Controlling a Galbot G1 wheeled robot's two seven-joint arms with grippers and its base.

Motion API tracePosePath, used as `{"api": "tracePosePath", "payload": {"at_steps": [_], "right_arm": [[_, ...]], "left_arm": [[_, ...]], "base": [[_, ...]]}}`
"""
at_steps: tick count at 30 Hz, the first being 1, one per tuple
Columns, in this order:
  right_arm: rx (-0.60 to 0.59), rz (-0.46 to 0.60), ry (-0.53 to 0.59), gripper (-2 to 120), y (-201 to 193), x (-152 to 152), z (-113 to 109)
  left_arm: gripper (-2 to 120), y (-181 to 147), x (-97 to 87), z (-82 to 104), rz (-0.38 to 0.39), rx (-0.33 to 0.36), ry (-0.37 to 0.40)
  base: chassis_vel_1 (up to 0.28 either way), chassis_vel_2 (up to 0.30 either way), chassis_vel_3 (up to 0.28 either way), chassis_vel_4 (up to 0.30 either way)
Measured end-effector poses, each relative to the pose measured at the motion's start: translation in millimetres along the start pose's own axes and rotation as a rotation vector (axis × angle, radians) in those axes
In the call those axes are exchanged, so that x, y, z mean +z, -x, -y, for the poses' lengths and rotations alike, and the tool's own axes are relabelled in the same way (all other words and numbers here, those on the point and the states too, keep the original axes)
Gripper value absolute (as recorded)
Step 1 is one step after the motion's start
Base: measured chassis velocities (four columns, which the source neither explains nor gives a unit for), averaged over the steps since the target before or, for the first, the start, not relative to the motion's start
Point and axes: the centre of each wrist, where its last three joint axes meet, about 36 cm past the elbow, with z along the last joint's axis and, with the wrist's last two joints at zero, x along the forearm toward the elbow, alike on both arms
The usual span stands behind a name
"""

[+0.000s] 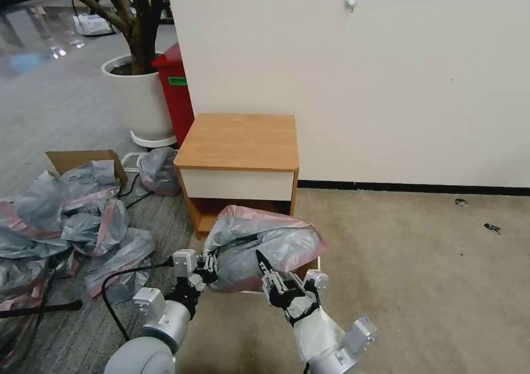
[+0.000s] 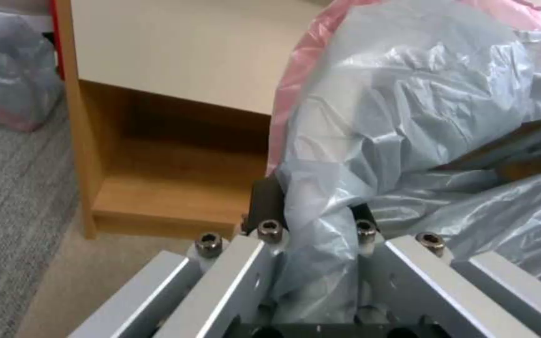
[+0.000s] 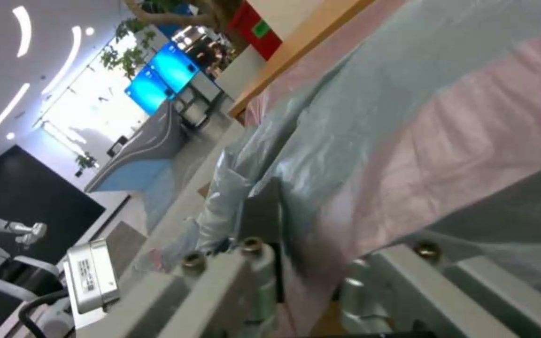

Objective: Pick up the garbage bag from the table and place it over the trash can.

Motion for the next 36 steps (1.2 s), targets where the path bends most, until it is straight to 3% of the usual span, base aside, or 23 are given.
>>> {"api": "tracePosePath", "payload": {"at_steps": [3, 13, 25, 36], "right_arm": [[0.0, 0.002, -0.003, 0, 1, 0, 0], [0.003, 0.003, -0.022, 0, 0, 2, 1], [0.001, -0.003, -0.062, 0, -17, 12, 1], [0.022, -0.03, -0.123, 0, -34, 16, 10]], "left_arm": [[4, 0, 1.1, -0.2, -0.003, -0.001, -0.001], [4, 3, 0.2, -3.6, -0.002, -0.013, -0.003], [4, 4, -16.5, -10.8, 0.004, -0.056, -0.088], [4, 6, -27.3, -17.0, 0.013, -0.083, -0.115]], "base": [[0.0, 0.0, 0.0, 0.0], [0.0, 0.0, 0.0, 0.0], [0.0, 0.0, 0.0, 0.0], [0.0, 0.0, 0.0, 0.0]]}}
